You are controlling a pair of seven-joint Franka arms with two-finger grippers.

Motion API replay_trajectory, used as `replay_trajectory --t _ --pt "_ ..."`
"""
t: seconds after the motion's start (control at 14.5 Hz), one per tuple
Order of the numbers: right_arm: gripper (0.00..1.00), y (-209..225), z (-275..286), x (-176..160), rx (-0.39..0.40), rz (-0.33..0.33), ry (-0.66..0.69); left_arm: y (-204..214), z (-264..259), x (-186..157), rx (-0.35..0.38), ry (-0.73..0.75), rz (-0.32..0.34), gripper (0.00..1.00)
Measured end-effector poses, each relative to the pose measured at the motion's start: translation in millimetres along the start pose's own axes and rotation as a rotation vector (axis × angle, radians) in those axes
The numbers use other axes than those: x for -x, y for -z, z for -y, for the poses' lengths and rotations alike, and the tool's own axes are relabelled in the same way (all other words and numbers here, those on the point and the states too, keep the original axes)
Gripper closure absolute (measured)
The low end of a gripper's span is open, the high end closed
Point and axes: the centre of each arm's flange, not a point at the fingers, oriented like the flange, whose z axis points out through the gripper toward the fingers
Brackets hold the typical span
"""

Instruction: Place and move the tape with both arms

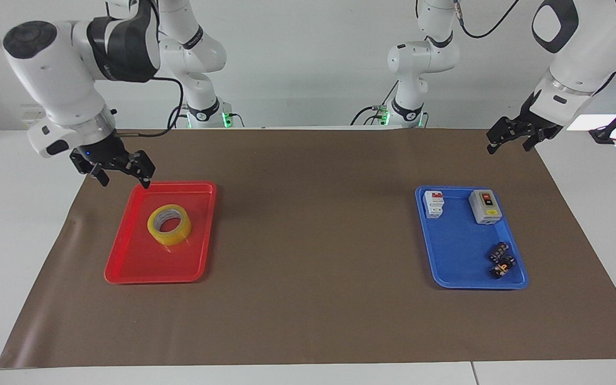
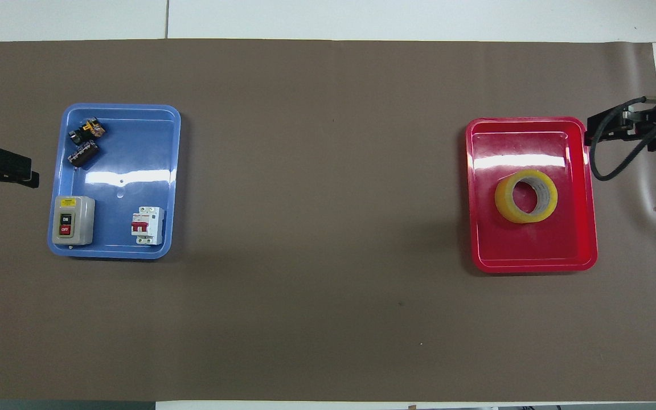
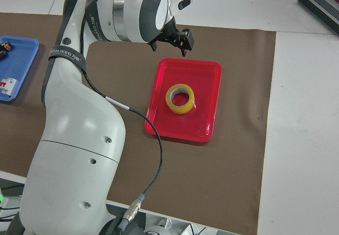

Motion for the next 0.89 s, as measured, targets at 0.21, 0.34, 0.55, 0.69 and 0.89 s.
replay_trajectory --t 0.21,0.34,0.55,0.69,0.89 --pt "0.0 32.6 -6.7 26.3 0.003 0.031 -0.078 0.0 0.0 0.0 0.0 0.0 0.0 0.0" --pt "0.0 39.2 -12.2 38.3 0.005 0.045 -0.102 0.0 0.0 0.0 0.0 0.0 0.0 0.0" --pt "0.0 30.6 -14.9 43.8 0.008 0.069 -0.107 0.0 0.0 0.0 0.0 0.0 0.0 0.0" --pt "0.0 24.6 -13.8 44.3 0.01 0.082 -0.105 0.0 0.0 0.0 0.0 0.0 0.0 0.0" --pt "0.0 20.4 -12.4 45.0 0.011 0.091 -0.099 0.0 0.0 0.0 0.0 0.0 0.0 0.0"
